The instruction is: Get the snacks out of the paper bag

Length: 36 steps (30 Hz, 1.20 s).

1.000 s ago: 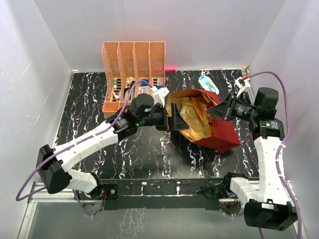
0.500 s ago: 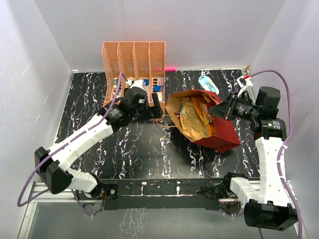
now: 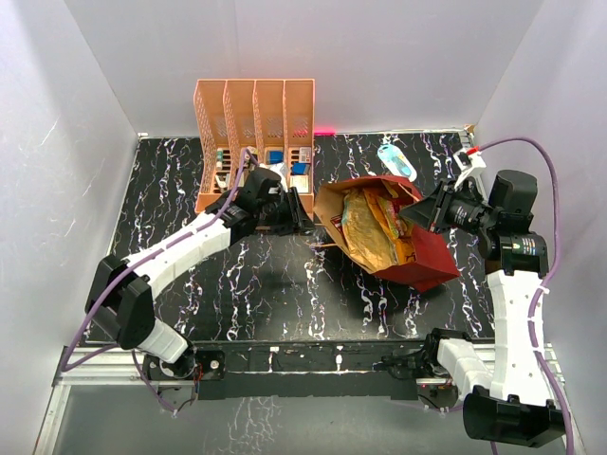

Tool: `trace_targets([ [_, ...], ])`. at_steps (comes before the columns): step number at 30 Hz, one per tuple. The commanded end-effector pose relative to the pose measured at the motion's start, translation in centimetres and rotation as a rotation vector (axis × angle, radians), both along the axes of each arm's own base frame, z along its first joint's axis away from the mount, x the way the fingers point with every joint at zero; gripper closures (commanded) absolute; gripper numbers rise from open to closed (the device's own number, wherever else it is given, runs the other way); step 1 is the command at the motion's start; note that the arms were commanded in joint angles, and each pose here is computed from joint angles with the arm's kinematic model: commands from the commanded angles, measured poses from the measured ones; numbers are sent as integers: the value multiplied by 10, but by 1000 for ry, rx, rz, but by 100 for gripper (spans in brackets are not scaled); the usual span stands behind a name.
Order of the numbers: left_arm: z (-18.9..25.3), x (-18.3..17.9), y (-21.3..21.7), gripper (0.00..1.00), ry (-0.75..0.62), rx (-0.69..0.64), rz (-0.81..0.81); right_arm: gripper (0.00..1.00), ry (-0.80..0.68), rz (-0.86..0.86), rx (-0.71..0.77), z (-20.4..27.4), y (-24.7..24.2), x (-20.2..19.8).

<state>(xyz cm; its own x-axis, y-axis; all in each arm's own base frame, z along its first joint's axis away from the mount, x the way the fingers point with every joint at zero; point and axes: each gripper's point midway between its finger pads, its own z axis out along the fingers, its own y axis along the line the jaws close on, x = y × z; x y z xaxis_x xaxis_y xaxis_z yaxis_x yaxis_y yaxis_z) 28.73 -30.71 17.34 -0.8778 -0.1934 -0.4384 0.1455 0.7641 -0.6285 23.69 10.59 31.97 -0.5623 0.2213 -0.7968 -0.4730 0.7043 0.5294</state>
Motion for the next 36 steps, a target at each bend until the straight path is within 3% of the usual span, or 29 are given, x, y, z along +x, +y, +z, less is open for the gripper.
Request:
trace_targets([
  [1, 22, -11, -17, 83, 1, -138, -48, 92, -85, -1, -27, 23, 0, -2],
  [5, 23, -30, -28, 100, 16, -166, -76, 92, -78, -59, -56, 25, -9, 8],
  [10, 26, -74, -50, 100, 13, -185, -147, 92, -110, -209, -137, 35, -34, 27],
  [15, 33, -108, -56, 100, 7, -235, -176, 92, -166, -240, -207, 43, -45, 34],
  [20, 27, -120, -46, 100, 7, -190, -184, 93, -176, -181, -195, 33, -36, 31],
  [27, 6, -142, -35, 100, 27, -147, -215, 92, -169, 84, -16, 12, 9, -6],
  [36, 51, -126, -7, 41, -223, -45, -234, 92, -173, 179, 48, 9, 22, -24],
])
